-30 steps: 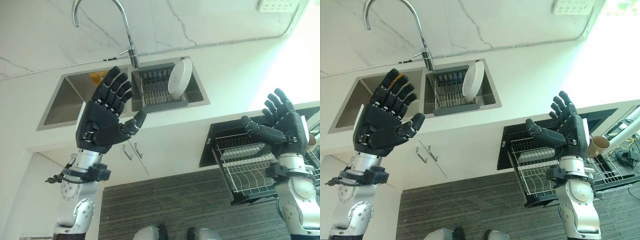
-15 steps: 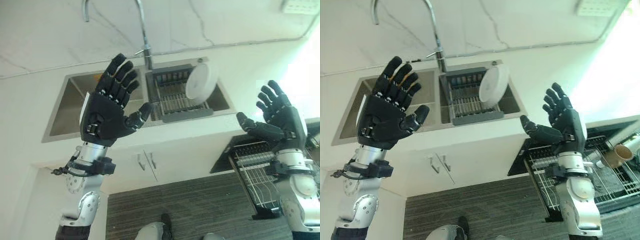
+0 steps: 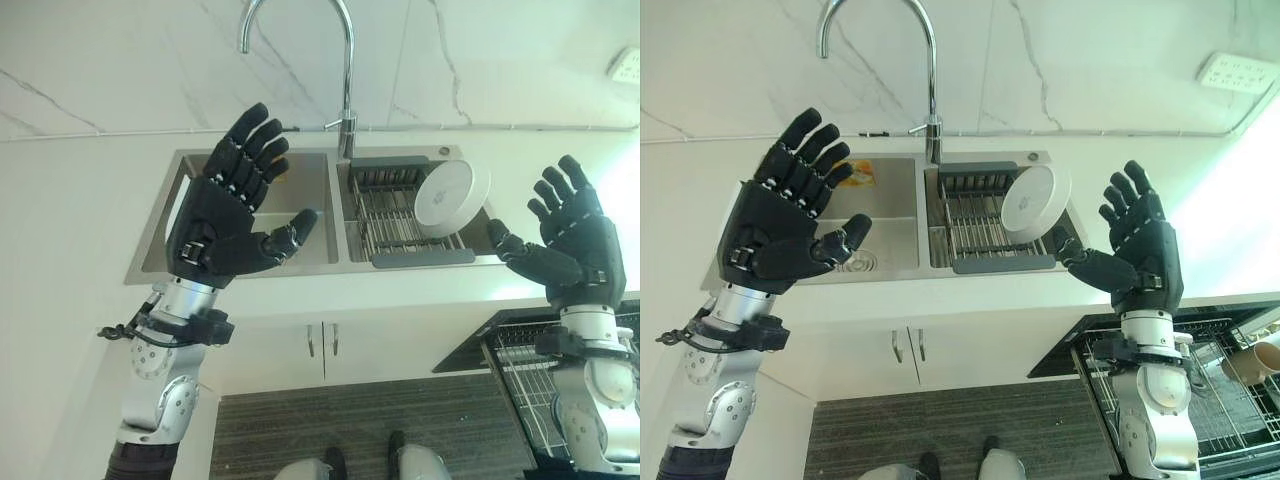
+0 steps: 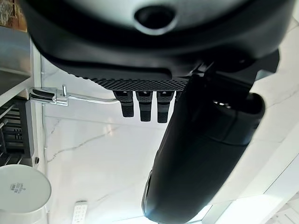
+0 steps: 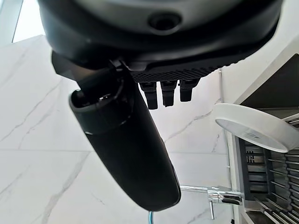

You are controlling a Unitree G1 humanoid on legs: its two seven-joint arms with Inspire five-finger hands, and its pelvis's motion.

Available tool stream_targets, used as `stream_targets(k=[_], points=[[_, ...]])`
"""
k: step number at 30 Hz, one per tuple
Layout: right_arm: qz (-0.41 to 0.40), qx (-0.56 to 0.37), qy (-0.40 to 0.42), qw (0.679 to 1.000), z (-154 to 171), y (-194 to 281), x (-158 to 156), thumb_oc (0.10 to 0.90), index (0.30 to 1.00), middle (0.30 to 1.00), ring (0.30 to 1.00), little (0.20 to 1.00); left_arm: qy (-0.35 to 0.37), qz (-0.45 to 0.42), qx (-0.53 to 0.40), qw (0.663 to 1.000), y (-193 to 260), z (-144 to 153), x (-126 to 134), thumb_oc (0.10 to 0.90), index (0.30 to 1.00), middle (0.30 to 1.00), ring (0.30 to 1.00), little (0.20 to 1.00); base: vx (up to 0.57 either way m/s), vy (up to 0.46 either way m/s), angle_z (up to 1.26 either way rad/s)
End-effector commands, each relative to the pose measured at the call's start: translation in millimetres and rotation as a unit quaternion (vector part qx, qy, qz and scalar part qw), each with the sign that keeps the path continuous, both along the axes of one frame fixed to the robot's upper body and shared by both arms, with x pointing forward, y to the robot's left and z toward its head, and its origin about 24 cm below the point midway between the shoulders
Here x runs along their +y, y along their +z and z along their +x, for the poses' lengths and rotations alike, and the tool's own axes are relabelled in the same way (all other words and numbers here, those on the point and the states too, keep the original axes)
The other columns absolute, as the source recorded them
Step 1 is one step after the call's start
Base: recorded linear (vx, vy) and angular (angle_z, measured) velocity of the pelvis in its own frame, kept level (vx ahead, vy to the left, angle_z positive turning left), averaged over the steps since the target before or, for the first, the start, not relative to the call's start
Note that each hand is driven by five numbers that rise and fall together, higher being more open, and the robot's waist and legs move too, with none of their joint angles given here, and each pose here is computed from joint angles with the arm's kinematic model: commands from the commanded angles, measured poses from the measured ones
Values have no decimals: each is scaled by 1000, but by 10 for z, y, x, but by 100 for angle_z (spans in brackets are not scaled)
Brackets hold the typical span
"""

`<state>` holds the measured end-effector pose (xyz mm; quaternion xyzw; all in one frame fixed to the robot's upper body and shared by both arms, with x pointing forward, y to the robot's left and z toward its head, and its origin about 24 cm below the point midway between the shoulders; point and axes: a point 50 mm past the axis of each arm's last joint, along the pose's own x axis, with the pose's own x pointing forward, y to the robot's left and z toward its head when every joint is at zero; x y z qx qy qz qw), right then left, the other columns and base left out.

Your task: Place the dishes in the dishwasher.

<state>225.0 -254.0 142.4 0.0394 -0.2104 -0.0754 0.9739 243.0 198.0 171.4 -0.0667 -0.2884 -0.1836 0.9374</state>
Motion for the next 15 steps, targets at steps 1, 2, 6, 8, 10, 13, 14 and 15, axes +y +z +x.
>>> stream_targets(k=[1,2,6,8,10,13,14,15], points=[[-1,-138,11,990,20,550,9,800,900,900,900,900,-28,13,-119,992,428,-143,-118,800,900,900,900,900,137,-252,5],[5,-139,12,990,39,562,18,800,900,900,900,900,-27,15,-117,993,425,-147,-125,800,900,900,900,900,153,-280,7],[19,-149,16,989,83,619,19,800,900,900,900,900,-14,11,-110,994,415,-153,-85,800,900,900,900,900,101,-180,-10],[29,-148,21,988,105,635,13,800,900,900,900,900,-7,1,-98,995,381,-146,-55,800,900,900,900,900,109,-169,-17],[35,-145,24,988,122,631,21,800,900,900,900,900,-4,-2,-91,996,344,-142,-46,800,900,900,900,900,104,-163,-18],[56,-133,35,989,164,604,16,800,900,900,900,900,6,-2,-81,997,287,-133,-31,800,900,900,900,900,96,-164,-11],[71,-124,41,989,208,574,16,800,900,900,900,900,11,-7,-74,997,257,-121,-14,800,900,900,900,900,80,-153,-9],[79,-119,47,989,237,556,15,800,900,900,900,900,13,-11,-72,997,246,-115,0,800,900,900,900,900,102,-199,-6]])
